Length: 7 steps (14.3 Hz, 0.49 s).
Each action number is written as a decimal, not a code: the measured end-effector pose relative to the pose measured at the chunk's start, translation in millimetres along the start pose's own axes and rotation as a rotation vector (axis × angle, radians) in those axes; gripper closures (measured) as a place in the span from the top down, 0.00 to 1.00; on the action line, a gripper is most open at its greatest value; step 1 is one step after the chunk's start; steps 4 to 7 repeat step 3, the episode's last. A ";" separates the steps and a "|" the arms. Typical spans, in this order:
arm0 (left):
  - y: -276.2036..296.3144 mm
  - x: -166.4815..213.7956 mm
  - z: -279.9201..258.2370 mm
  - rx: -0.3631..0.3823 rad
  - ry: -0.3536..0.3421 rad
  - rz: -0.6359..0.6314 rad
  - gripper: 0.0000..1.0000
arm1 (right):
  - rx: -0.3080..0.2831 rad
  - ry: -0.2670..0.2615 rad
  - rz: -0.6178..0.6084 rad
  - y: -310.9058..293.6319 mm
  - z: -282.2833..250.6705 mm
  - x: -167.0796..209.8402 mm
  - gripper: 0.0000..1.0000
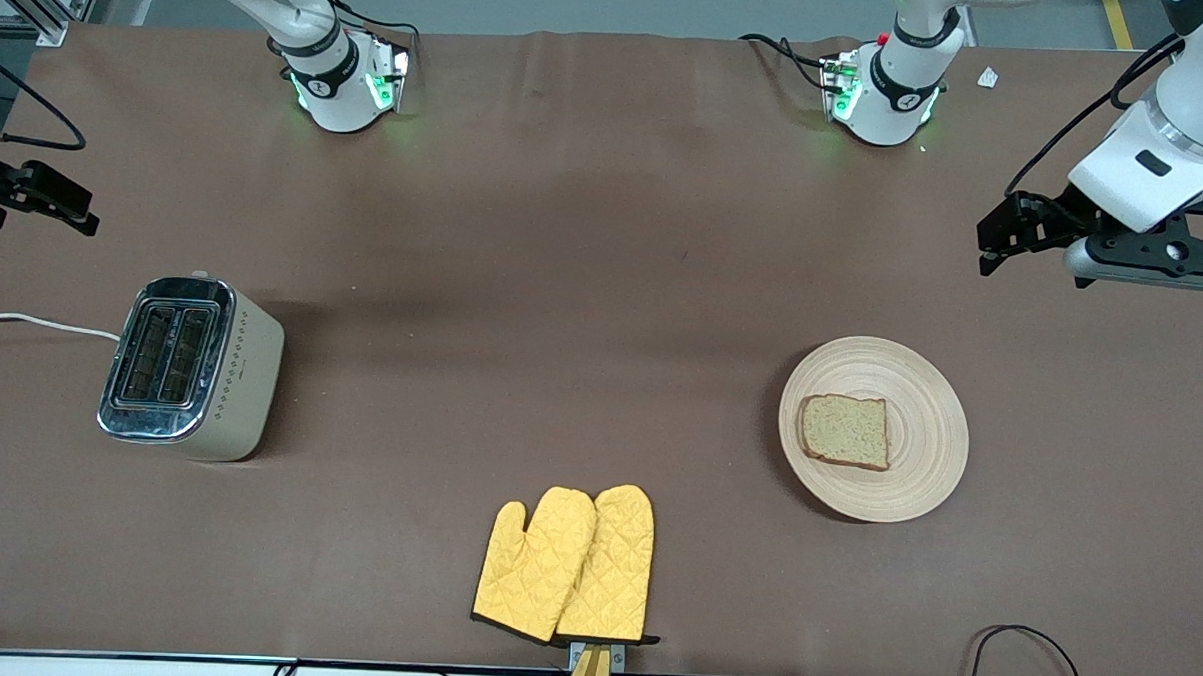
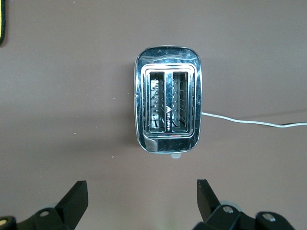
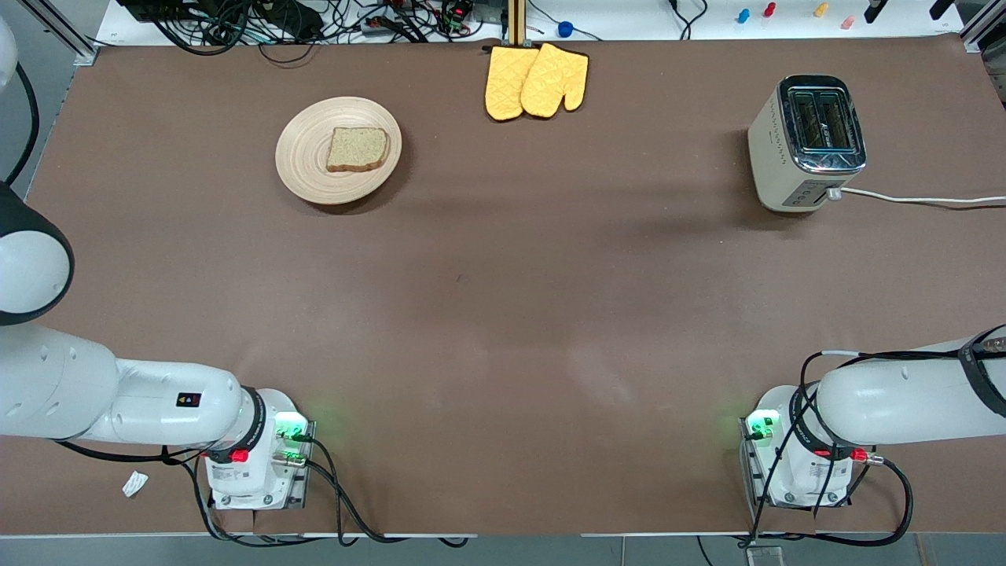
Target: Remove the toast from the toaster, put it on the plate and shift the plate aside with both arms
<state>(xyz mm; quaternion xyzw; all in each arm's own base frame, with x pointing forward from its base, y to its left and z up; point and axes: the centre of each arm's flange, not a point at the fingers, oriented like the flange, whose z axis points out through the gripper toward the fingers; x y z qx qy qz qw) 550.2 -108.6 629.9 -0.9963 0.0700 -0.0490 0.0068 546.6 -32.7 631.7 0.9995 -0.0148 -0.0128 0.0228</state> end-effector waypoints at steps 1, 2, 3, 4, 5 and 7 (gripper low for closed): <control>-0.5 0.1 -1.0 0.000 0.002 -0.001 1.00 | 0.001 0.004 -0.003 -1.7 -0.4 0.5 1.00; -0.9 0.1 -2.0 0.000 0.002 -0.002 1.00 | 0.002 0.010 -0.006 -3.4 -0.7 1.2 1.00; -1.3 0.0 -2.9 0.000 0.002 -0.002 1.00 | 0.008 0.011 -0.007 -5.3 0.1 1.6 1.00; -1.3 0.0 -2.9 0.000 0.002 -0.002 1.00 | 0.008 0.011 -0.007 -5.3 0.1 1.6 1.00; -1.3 0.0 -2.9 0.000 0.002 -0.002 1.00 | 0.008 0.011 -0.007 -5.3 0.1 1.6 1.00; -1.3 0.0 -2.9 0.000 0.002 -0.002 1.00 | 0.008 0.011 -0.007 -5.3 0.1 1.6 1.00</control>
